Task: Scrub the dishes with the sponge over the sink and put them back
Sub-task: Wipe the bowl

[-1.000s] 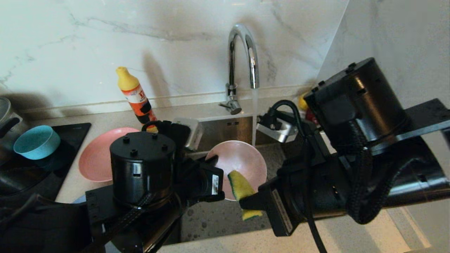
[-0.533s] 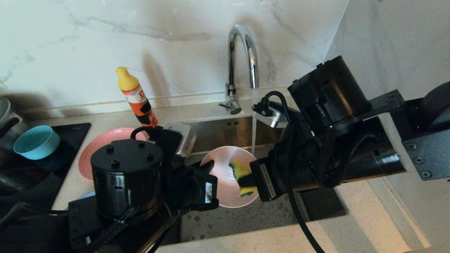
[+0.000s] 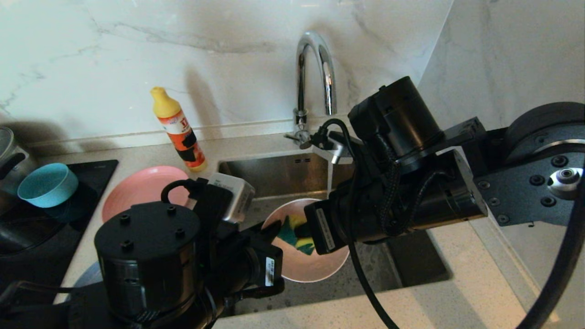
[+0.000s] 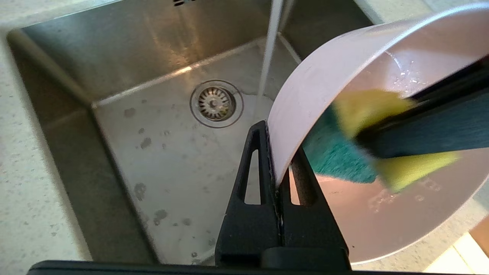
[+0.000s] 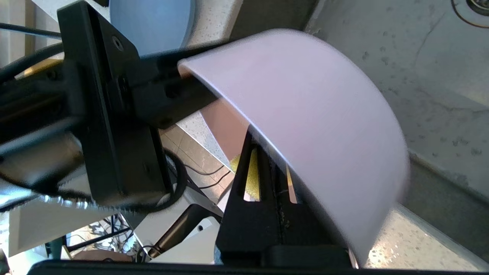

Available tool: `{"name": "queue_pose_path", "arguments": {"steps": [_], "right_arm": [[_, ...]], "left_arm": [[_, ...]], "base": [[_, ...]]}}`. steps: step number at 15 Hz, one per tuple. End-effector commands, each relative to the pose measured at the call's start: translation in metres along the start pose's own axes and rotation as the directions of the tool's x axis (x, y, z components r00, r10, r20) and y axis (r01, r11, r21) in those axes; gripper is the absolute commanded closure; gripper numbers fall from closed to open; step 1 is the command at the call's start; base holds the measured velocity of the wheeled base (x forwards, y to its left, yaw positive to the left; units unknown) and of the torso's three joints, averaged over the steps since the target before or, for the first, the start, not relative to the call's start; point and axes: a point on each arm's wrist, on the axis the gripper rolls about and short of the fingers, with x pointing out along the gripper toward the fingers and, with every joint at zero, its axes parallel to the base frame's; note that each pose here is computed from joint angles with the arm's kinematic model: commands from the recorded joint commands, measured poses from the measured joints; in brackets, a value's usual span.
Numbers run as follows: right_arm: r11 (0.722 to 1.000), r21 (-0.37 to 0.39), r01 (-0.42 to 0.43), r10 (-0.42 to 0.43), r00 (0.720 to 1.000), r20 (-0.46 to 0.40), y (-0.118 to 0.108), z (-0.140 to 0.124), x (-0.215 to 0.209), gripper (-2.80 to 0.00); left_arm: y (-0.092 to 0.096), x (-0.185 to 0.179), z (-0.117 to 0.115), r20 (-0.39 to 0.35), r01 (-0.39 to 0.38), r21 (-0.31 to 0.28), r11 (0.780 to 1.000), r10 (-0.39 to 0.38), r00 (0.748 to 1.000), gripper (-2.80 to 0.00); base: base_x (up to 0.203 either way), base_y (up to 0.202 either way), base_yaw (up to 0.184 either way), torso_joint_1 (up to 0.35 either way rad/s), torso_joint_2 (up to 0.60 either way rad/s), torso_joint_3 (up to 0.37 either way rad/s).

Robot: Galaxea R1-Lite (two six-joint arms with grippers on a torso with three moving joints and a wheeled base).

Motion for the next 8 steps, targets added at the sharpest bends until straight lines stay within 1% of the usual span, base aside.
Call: {"name": "queue_pose_path", "arguments": {"steps": [1, 5, 7, 8], "right_arm": [[1.000, 0.002, 0.004, -0.004, 1.000, 0.001, -0.001, 0.001, 0.000, 0.00], [1.000, 0.007, 0.010, -0.011, 0.999, 0.044, -0.002, 0.005, -0.020, 0.00], [1.000, 0.007, 0.012, -0.012, 0.998, 0.057, -0.002, 0.006, -0.031, 0.00], [1.000, 0.008, 0.015, -0.016, 0.999, 0.051, -0.001, 0.004, -0.037, 0.00]], "left_arm": [[-0.001, -0.001, 0.001, 0.006, 0.004, -0.002, 1.000, -0.004, 1.000, 0.00], [-0.001, -0.001, -0.001, 0.000, 0.001, 0.000, 1.000, -0.001, 1.000, 0.00], [-0.001, -0.001, -0.002, -0.002, -0.005, -0.001, 1.000, 0.005, 1.000, 0.00], [-0.001, 0.000, -0.002, -0.002, -0.005, -0.002, 1.000, 0.005, 1.000, 0.00]], "base": [[0.000, 0.000, 0.000, 0.000, 0.00, 0.000], [0.000, 0.000, 0.000, 0.000, 0.00, 0.000], [0.000, 0.000, 0.000, 0.000, 0.00, 0.000], [0.000, 0.000, 0.000, 0.000, 0.00, 0.000]]}}
